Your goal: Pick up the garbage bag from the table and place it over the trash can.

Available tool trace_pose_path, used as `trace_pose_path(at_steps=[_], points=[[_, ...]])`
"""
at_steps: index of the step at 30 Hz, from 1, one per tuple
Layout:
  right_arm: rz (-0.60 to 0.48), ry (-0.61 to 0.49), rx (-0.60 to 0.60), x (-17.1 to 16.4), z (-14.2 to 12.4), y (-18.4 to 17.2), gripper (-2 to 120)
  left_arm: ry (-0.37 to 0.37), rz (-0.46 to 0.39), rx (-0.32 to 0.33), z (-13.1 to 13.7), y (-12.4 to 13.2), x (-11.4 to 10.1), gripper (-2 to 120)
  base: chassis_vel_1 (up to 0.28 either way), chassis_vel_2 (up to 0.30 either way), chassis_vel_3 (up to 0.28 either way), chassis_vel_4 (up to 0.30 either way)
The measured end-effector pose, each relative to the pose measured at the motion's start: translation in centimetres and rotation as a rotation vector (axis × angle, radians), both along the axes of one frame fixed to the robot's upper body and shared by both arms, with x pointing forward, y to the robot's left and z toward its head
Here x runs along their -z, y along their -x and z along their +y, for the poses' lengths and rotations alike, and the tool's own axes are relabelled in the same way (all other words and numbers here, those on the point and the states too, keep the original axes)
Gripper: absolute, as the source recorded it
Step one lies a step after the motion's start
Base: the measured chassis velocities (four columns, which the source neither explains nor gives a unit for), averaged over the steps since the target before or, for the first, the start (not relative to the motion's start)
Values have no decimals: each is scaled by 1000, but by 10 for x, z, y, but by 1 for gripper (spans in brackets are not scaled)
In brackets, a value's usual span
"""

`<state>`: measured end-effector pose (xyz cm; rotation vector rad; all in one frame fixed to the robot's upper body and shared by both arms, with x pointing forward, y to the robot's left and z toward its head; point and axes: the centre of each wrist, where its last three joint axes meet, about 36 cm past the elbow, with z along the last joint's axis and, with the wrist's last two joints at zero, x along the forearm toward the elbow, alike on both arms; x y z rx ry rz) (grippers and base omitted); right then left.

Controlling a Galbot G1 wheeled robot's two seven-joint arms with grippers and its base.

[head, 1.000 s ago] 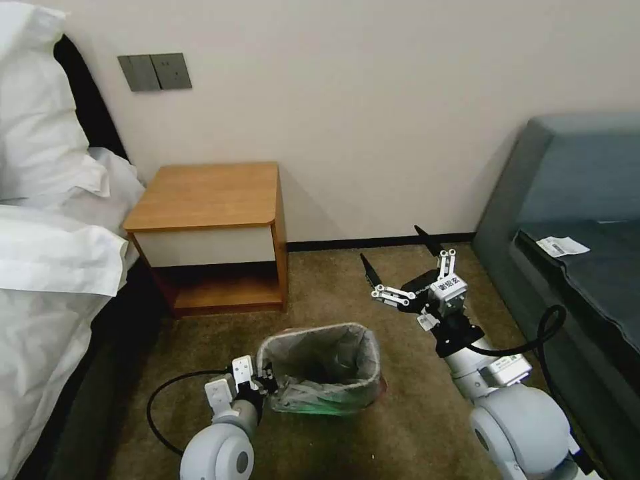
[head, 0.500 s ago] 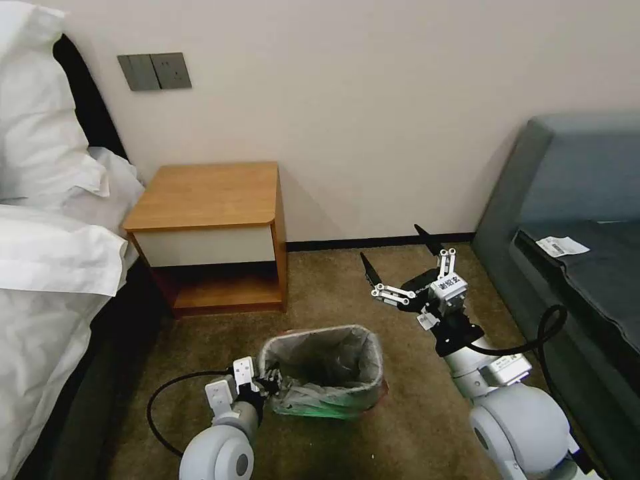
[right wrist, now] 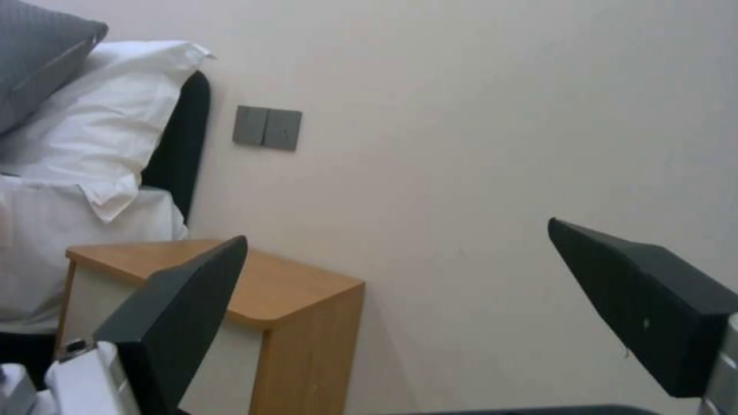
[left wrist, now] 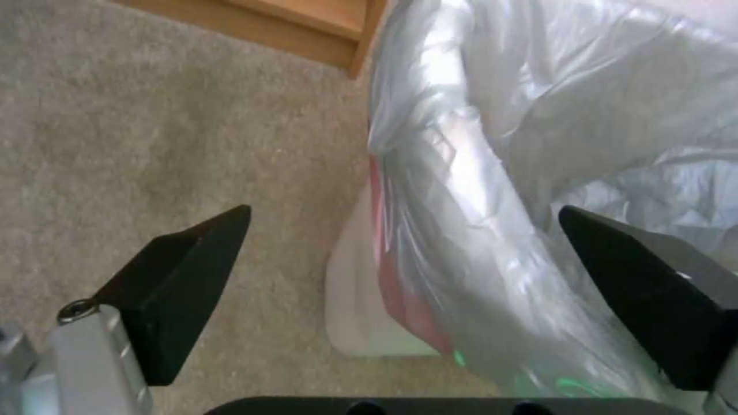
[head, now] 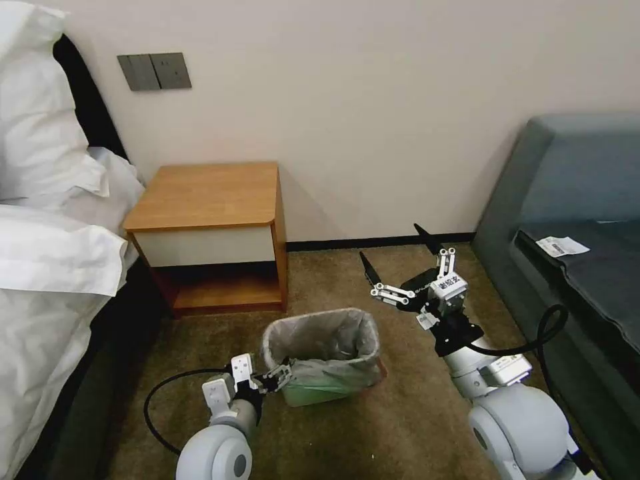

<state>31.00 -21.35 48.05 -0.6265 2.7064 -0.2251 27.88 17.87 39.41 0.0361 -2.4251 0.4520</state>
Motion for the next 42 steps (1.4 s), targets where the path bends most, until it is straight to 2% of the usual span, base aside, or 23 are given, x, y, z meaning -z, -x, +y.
trace_pose_path(at_steps=[8, 10, 11, 13, 14, 17, 18, 20, 22, 23, 26, 31, 42], points=[[13, -25, 23, 6, 6, 1, 100, -38, -76, -14, 1, 7, -12, 100, 0, 0, 0, 0], [54, -66, 81, 17, 14, 2, 100, -99, -164, -47, 1, 10, -11, 100, 0, 0, 0, 0], [54, -66, 81, 17, 14, 2, 100, -99, -164, -47, 1, 10, -11, 100, 0, 0, 0, 0], [114, -104, 126, 31, 24, 6, 100, -141, -264, -82, 3, 11, -9, 100, 0, 0, 0, 0], [114, -104, 126, 31, 24, 6, 100, -141, -264, -82, 3, 11, -9, 100, 0, 0, 0, 0], [231, -156, 167, 57, 38, 10, 100, -221, -430, -106, 9, 11, 9, 100, 0, 0, 0, 0], [231, -156, 167, 57, 38, 10, 100, -221, -430, -106, 9, 11, 9, 100, 0, 0, 0, 0], [295, -201, 175, 74, 45, 10, 100, -235, -512, -105, 10, 11, 19, 100, 0, 0, 0, 0], [335, -246, 175, 86, 51, 9, 100, -240, -558, -103, 10, 12, 25, 100, 0, 0, 0, 0], [335, -246, 175, 86, 51, 9, 100, -240, -558, -103, 10, 12, 25, 100, 0, 0, 0, 0], [323, -268, 177, 117, 55, 5, 100, -255, -632, -85, 11, 13, 36, 100, 0, 0, 0, 0], [301, -248, 193, 150, 56, 5, 100, -268, -692, -71, 17, 9, 49, 99, 0, 0, 0, 0], [249, -207, 215, 159, 49, 4, 100, -273, -728, -66, 24, 2, 55, 99, 0, 0, 0, 0]])
